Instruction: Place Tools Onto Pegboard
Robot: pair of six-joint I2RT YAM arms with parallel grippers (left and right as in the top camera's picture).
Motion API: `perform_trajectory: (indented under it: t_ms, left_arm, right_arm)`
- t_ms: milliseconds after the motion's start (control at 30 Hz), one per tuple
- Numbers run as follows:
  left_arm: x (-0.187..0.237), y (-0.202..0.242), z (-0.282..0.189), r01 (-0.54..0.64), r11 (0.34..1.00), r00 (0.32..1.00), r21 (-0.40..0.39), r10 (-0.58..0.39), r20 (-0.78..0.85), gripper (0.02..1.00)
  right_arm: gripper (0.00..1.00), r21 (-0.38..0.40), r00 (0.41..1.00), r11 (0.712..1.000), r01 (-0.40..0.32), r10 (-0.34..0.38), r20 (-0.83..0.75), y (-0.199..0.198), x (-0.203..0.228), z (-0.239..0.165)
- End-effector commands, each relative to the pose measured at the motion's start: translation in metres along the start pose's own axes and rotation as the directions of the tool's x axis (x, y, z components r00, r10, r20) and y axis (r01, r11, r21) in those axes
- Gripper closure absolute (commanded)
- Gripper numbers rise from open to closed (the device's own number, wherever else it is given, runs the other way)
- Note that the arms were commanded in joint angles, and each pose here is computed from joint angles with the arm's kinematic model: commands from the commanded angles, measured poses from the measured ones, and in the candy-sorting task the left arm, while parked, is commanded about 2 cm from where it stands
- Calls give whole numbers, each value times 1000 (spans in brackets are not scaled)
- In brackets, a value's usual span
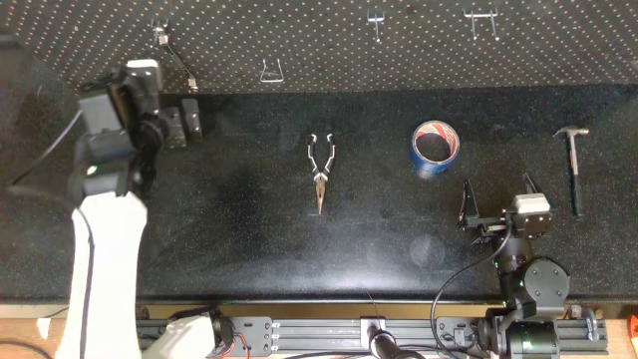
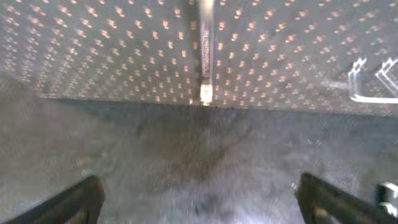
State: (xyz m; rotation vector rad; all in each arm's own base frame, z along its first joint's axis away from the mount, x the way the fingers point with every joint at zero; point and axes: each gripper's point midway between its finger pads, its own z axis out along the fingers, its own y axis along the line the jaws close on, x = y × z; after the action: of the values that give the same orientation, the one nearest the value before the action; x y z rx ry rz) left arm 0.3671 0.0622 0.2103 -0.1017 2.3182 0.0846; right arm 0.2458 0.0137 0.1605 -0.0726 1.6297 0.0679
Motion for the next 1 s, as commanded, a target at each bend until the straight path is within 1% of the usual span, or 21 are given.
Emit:
perform_trajectory:
  t_ms: [33,67,133,167,200,233,267,300,333,367,400,433,467,533,600,667,733,800,867,933,1000]
  left_arm:
    - [-7,-10,-40,25,998,999,50,-27,31,23]
    - [0,-16,-40,83,993,996,81,-84,1,23]
    - [16,-28,-39,255,963,965,87,-248,-88,23]
    - [20,-40,-40,258,961,963,102,-247,-113,18]
    - [30,-78,-40,209,966,969,150,-185,-162,20]
    - [38,-92,-38,208,969,963,132,-179,-201,20]
    - [54,-111,-35,197,975,947,103,-163,-276,20]
    - [69,-132,-32,163,983,925,81,-124,-358,20]
    - [78,-149,-30,121,990,907,78,-78,-413,20]
    - [86,-176,-25,45,994,878,103,10,-478,20]
    - [89,-195,-16,-3,993,854,115,62,-516,20]
    - [88,-209,-6,-26,992,840,120,87,-536,20]
    - [85,-227,8,-33,990,820,136,105,-562,18]
    - [85,-253,26,-9,985,771,173,117,-625,20]
    - [82,-274,42,22,978,756,207,120,-644,20]
    - [88,-275,54,31,985,744,172,93,-661,20]
    - [95,-275,60,25,987,731,162,92,-677,23]
    - [99,-274,58,23,990,726,136,77,-683,20]
    - [104,-281,46,-30,990,730,139,116,-674,20]
    - [104,-282,39,-52,995,758,86,95,-645,23]
    - [110,-272,36,-22,999,761,28,35,-648,23]
  right_arm:
    - [27,-11,1000,1000,7,-7,1,1,1,0]
    - [25,-11,1000,1000,7,-7,1,1,1,0]
    - [25,-11,1000,1000,7,-7,1,1,1,0]
    - [25,-11,1000,1000,7,-7,1,1,1,0]
    - [23,-11,1000,1000,7,-7,1,1,1,0]
    - [25,-11,1000,1000,7,-7,1,1,1,0]
    - [25,-11,1000,1000,7,-7,1,1,1,0]
    - [25,-11,1000,1000,7,-7,1,1,1,0]
    - [25,-11,1000,1000,7,-7,1,1,1,0]
    - [27,-11,1000,1000,7,-7,1,1,1,0]
    - [27,-11,1000,1000,7,-7,1,1,0,0]
    - [25,-11,1000,1000,7,-7,1,1,0,0]
    - [25,-11,1000,1000,7,-7,1,1,1,0]
    - [25,-10,1000,1000,7,-7,1,1,1,0]
    - [25,-11,1000,1000,7,-7,1,1,1,0]
    - [25,-11,1000,1000,7,-7,1,1,0,0]
    - [27,-11,1000,1000,7,-7,1,1,1,0]
    - [25,-11,1000,1000,7,-7,1,1,0,0]
    - [25,-11,1000,1000,7,-7,0,1,1,0]
    - [25,-11,1000,1000,7,-7,0,1,1,0]
    - [25,-11,1000,1000,7,-7,1,1,0,0]
